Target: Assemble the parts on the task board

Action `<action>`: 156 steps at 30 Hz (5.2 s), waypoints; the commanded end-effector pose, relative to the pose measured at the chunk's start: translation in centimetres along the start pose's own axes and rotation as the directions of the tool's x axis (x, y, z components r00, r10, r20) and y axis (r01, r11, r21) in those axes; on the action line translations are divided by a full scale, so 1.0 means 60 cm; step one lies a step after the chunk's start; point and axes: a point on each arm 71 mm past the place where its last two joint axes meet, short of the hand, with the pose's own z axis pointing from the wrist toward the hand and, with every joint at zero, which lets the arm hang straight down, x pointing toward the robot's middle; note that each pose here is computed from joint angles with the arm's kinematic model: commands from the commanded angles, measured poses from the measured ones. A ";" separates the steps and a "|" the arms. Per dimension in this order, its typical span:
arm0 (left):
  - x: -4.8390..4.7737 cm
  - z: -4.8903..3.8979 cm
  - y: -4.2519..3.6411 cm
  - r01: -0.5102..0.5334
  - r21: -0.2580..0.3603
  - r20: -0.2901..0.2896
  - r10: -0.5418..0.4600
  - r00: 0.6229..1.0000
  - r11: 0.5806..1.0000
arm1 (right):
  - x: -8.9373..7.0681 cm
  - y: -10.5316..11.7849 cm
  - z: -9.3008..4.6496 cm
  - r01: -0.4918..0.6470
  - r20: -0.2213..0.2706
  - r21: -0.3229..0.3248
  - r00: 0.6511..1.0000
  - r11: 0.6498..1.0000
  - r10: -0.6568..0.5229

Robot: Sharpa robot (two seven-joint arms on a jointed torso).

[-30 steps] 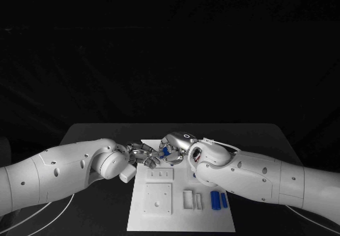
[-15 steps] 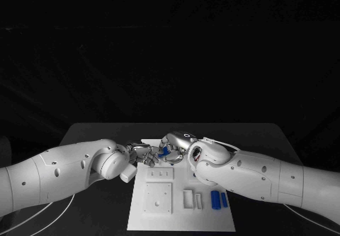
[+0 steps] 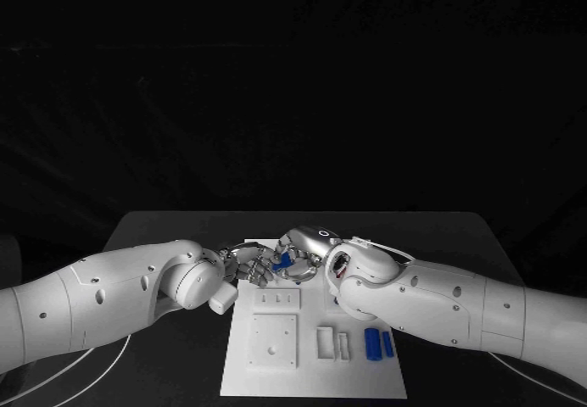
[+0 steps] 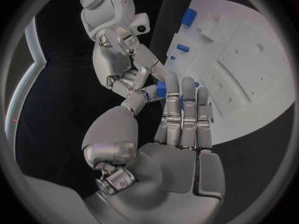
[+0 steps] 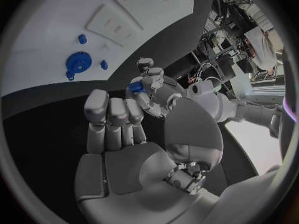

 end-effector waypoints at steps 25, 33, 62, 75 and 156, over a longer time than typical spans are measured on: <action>-0.005 -0.001 -0.006 -0.051 0.044 0.032 0.049 0.998 0.998 | 0.001 -0.020 -0.004 -0.051 0.004 0.018 0.999 0.999 0.051; -0.017 -0.002 -0.006 -0.134 0.051 0.094 0.129 0.987 0.990 | -0.013 -0.052 -0.016 -0.183 0.069 0.006 0.981 0.983 0.182; -0.002 0.025 -0.023 -0.515 -0.054 0.274 0.509 0.816 0.855 | -0.127 -0.213 -0.084 -0.317 0.297 0.158 0.918 0.935 0.261; 0.033 0.048 -0.011 -0.591 -0.064 0.306 0.580 0.755 0.804 | -0.132 -0.228 -0.079 -0.308 0.304 0.183 0.921 0.934 0.244; 0.080 0.088 0.078 -0.636 -0.114 0.221 0.644 0.733 0.763 | -0.133 -0.228 -0.075 -0.307 0.294 0.188 0.924 0.933 0.245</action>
